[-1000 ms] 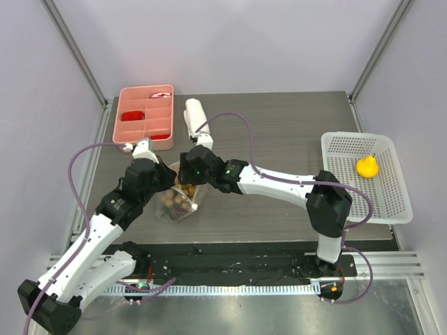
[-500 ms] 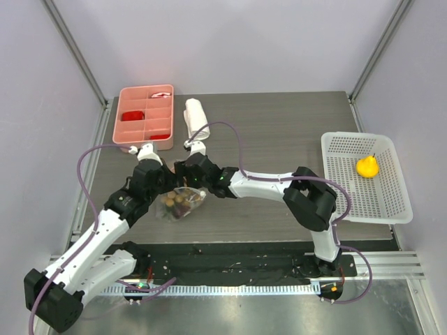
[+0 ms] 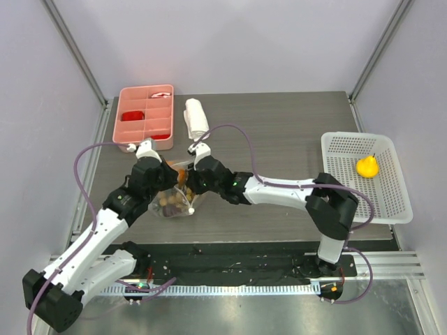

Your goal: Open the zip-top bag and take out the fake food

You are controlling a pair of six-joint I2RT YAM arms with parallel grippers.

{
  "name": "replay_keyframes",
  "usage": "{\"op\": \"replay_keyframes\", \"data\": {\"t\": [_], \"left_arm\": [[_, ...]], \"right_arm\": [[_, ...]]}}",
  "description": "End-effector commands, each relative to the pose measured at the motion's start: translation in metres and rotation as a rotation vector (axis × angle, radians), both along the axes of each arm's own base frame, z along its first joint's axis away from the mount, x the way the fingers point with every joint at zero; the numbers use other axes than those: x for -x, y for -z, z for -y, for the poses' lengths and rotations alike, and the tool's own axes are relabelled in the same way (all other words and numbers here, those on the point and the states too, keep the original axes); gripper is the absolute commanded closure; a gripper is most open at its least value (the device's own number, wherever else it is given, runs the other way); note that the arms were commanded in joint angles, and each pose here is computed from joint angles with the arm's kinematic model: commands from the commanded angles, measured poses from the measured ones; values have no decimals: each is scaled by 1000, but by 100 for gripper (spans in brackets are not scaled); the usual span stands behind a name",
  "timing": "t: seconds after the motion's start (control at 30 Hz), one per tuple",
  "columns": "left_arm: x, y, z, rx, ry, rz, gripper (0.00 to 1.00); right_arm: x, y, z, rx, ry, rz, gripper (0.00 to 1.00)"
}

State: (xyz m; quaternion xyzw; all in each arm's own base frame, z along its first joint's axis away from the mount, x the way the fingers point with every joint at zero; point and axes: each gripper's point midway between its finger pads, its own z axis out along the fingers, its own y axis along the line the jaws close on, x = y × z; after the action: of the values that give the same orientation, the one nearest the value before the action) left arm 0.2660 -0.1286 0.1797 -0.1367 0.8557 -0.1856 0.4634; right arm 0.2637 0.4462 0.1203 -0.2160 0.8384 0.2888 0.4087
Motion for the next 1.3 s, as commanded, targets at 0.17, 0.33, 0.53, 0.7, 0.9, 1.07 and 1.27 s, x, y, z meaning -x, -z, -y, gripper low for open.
{"op": "replay_keyframes", "data": {"t": [0.17, 0.33, 0.53, 0.7, 0.9, 1.07, 1.27], "left_arm": [[-22, -66, -6, 19, -69, 149, 100], [-25, -88, -10, 16, -86, 198, 100], [-24, -69, -6, -4, -67, 132, 100], [-18, -50, 4, 43, -29, 105, 99], [-18, -52, 8, 64, -17, 107, 100], [-15, -59, -2, 44, -44, 129, 100], [-14, -66, -11, 13, -71, 145, 100]], "right_arm": [[45, -69, 9, -94, -206, 112, 99], [59, -75, 13, -116, -306, 204, 99], [54, -128, 18, -244, -268, 395, 99], [35, -193, 25, -344, -145, 527, 99], [28, -235, 23, -407, -106, 604, 99], [27, -284, 45, -495, -25, 669, 99], [30, -354, 87, -593, 95, 700, 99]]}}
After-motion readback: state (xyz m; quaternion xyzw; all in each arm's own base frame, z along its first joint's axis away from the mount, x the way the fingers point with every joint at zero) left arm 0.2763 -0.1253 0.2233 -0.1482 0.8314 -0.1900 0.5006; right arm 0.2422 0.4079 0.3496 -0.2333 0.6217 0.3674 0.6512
